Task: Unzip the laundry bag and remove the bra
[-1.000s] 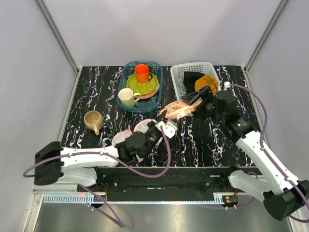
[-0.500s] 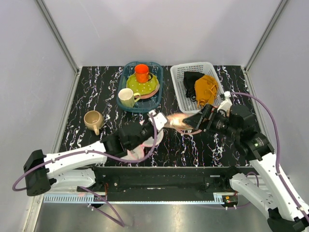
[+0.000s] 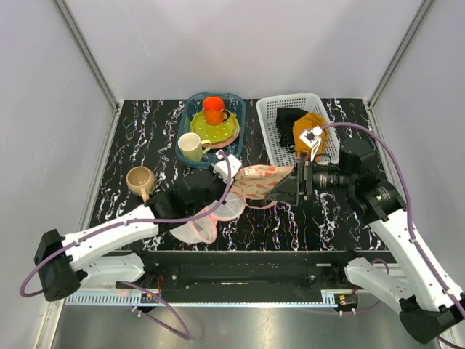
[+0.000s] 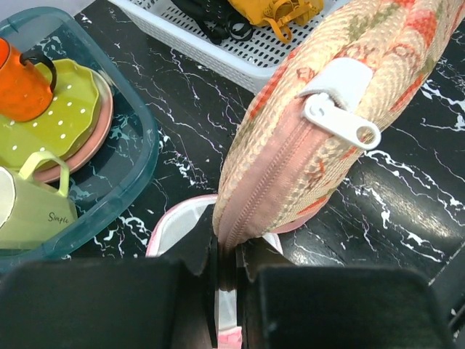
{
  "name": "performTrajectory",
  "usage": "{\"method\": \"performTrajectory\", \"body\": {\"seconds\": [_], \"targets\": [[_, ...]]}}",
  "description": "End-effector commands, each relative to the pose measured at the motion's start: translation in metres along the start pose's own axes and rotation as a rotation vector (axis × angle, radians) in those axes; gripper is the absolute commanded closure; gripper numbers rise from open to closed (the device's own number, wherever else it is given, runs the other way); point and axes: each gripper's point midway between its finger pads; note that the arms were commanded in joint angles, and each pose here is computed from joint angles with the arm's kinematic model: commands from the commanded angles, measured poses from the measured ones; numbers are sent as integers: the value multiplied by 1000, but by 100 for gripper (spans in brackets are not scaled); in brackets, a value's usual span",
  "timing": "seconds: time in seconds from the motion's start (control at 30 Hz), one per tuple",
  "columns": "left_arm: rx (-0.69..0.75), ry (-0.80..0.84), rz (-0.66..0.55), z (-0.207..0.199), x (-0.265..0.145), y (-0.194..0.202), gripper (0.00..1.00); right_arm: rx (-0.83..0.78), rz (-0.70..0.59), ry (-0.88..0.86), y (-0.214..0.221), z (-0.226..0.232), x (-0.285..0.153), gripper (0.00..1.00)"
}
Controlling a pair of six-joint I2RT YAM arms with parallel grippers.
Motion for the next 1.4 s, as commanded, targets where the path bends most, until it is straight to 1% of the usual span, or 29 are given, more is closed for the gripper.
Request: {"method": "performTrajectory", "body": {"seconds": [0.0,0.03,0.07,0.1,0.13,0.17,0.2,0.23,0.27,0.3,0.37,0.4,0.5,0.67,0.8,0.87,0.93,0.97,1.0,1.03,1.07,1.1,1.13,1.17,1.23,1.27,1.3,1.33,1.37], "targets": [[1,57,-108,0,-26,-32,100,-242,-55,301,-36,-40,-13,4],[16,80,-109,0,-29,-30,100,-268,-49,324,-40,-44,-14,3],[36,94,-130,3,-36,-34,100,-341,-49,339,-46,-46,-17,3],[49,136,-121,-2,-38,-29,100,-385,-65,356,-51,-50,-17,2],[50,144,-122,-1,-40,-29,100,-425,-56,356,-46,-58,-14,0],[58,160,-117,-2,-41,-27,100,-503,-57,362,-45,-65,-13,0],[60,171,-111,-4,-42,-25,100,-601,-118,390,-60,-72,-12,0],[65,203,-105,-9,-42,-23,100,-658,-144,387,-59,-72,-13,0],[71,216,-100,-11,-43,-23,100,-714,-111,379,-44,-85,-7,0],[75,243,-81,-15,-44,-19,100,-770,-139,348,-47,-80,-5,0],[80,249,-69,-16,-43,-17,100,-785,-156,340,-40,-86,-2,0],[80,247,-68,-16,-44,-17,100,-795,-156,294,-38,-80,2,0],[79,245,-58,-16,-42,-15,100,-794,-98,234,-23,-77,12,0],[76,275,-38,-22,-37,-9,100,-870,-47,180,-12,-68,30,0],[67,279,-35,-23,-35,-10,100,-876,19,143,-1,-70,52,0],[67,283,-35,-24,-37,-10,100,-872,50,112,5,-68,61,2],[66,282,-43,-23,-39,-11,100,-869,64,114,7,-73,68,7],[68,280,-46,-22,-39,-11,100,-851,65,127,7,-76,69,18],[66,279,-54,-22,-42,-13,100,-845,61,157,5,-81,71,39],[66,278,-55,-22,-42,-13,100,-837,63,175,4,-86,72,53],[63,279,-55,-22,-43,-11,100,-831,51,185,4,-90,74,76],[61,281,-59,-22,-43,-11,100,-830,49,185,6,-91,75,83],[61,283,-62,-22,-43,-10,100,-824,50,185,10,-94,75,93],[57,281,-58,-22,-43,-8,100,-821,33,189,7,-93,76,100],[43,273,-59,-21,-43,-9,100,-824,22,200,7,-95,75,100],[29,260,-62,-19,-42,-11,100,-815,-11,222,1,-95,75,100],[12,216,-79,-12,-41,-16,100,-805,-33,309,-7,-106,70,100],[-47,191,-94,-8,-41,-21,75,-791,-35,361,-9,-115,67,100],[-73,177,-128,-3,-47,-31,53,-786,-16,408,-7,-123,63,100]]}}
Point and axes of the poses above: each gripper's point midway between its finger pads, its own x axis out along the fingers, its own z axis along the line the jaws close on, y = z × x, and after that the axes turned 8 degrees about -x, right-handed
